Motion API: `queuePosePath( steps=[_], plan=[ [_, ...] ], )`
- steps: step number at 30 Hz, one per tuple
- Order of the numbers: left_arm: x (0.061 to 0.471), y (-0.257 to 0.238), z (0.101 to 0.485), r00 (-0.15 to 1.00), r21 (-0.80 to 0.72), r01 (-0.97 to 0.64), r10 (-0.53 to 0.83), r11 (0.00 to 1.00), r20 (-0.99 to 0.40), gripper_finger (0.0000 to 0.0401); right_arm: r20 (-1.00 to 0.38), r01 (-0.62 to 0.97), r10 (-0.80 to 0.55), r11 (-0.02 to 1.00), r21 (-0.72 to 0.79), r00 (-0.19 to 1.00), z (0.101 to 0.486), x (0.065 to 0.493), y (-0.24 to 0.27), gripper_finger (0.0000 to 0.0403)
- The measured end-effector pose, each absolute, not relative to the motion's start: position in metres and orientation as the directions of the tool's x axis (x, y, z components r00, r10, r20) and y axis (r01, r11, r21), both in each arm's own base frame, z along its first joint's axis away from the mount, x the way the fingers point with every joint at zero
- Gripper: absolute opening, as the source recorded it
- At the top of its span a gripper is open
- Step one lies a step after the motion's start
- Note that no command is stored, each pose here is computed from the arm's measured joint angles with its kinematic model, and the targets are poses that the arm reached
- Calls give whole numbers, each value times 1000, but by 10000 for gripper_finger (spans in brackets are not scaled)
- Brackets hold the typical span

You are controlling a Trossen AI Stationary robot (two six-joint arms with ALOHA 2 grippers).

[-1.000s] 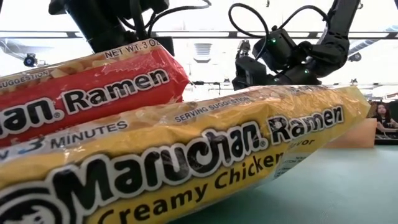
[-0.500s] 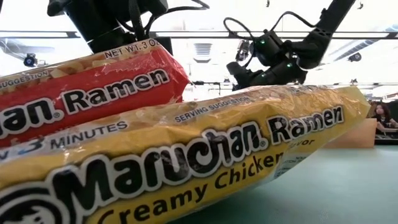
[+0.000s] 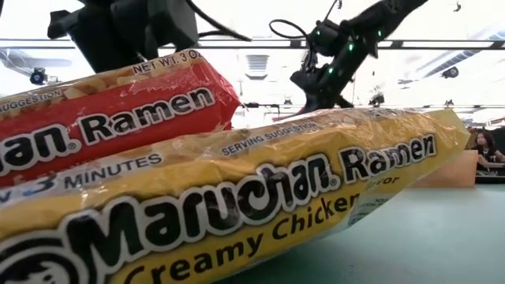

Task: Sort Maruchan noodles
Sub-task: Put the orange noodle pack into the orange bin

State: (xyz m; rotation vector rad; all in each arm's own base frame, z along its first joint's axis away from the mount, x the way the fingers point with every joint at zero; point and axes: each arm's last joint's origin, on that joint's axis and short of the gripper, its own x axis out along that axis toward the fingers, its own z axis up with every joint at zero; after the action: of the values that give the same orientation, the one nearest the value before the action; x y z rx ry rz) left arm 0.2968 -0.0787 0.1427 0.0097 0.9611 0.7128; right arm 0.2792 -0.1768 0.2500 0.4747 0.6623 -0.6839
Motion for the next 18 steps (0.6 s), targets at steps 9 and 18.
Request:
queuePosePath(
  steps=[9, 18],
  plan=[
    [289, -74, 135, 341, 324, -606, 606, 726, -719, 76, -812, 801, -479, 598, -25, 332, 311, 249, -165, 24],
    [290, -72, 135, 341, 319, -616, 609, 720, -716, 76, -906, 860, -408, 497, -117, 113, 323, 211, -143, 23]
  ],
)
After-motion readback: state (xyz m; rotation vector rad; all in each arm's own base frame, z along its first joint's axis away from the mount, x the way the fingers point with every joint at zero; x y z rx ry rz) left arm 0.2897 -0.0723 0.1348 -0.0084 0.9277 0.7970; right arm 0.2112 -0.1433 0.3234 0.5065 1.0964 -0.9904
